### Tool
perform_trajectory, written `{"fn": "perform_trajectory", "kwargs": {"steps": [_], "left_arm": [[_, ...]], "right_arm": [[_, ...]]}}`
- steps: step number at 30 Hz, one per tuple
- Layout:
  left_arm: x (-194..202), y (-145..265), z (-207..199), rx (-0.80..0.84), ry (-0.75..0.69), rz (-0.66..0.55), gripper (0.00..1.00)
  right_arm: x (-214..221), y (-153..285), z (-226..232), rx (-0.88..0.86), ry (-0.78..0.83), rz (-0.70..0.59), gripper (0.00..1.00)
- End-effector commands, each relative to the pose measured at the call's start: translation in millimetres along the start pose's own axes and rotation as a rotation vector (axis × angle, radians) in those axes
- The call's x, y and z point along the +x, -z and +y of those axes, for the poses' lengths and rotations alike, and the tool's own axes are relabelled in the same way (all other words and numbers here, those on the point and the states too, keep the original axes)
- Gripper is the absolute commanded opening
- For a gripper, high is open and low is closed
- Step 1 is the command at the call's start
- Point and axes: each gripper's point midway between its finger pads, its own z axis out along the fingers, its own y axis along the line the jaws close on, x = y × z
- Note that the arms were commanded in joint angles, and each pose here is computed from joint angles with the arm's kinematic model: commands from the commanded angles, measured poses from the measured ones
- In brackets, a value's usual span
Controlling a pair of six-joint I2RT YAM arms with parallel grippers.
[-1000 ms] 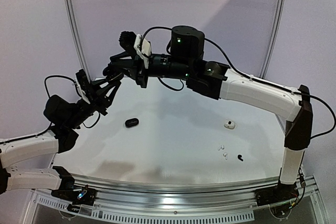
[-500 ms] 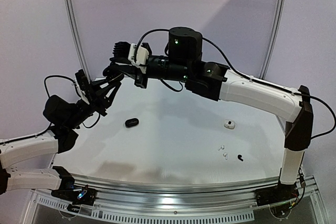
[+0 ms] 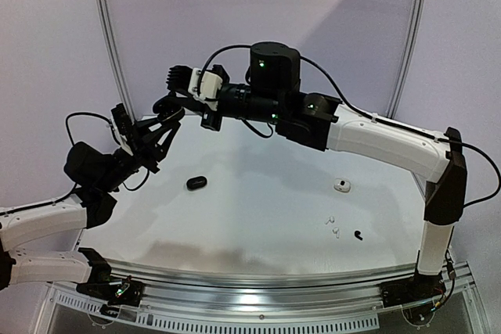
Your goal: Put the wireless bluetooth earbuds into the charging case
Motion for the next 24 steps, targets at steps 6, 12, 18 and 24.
{"fn": "perform_trajectory", "kwargs": {"steps": [6,12,18,24], "left_arm": [[-6.5,-3.5,-2.9,0.011,0.004,-0.021,0.00],[-7.7,-4.5,-2.1,0.008,0.005,-0.024,0.00],[-7.5,-4.1,1.6,-0.012,0.030,-0.020,0.00],[-9.3,-4.4,1.3,-0.009,0.045,-0.024,0.00]], "right_arm": [[10.2,0.9,7.0,-0.009,-0.020,0.040,0.00],[14.2,-0.7,12.9,-0.033,-0.035,0.049,0.00],[10.5,1.1,13.0,-0.041,-0.063,0.040,0.00],[12.1,1.4,12.3,-0.034,-0.072,0.048,0.00]]}}
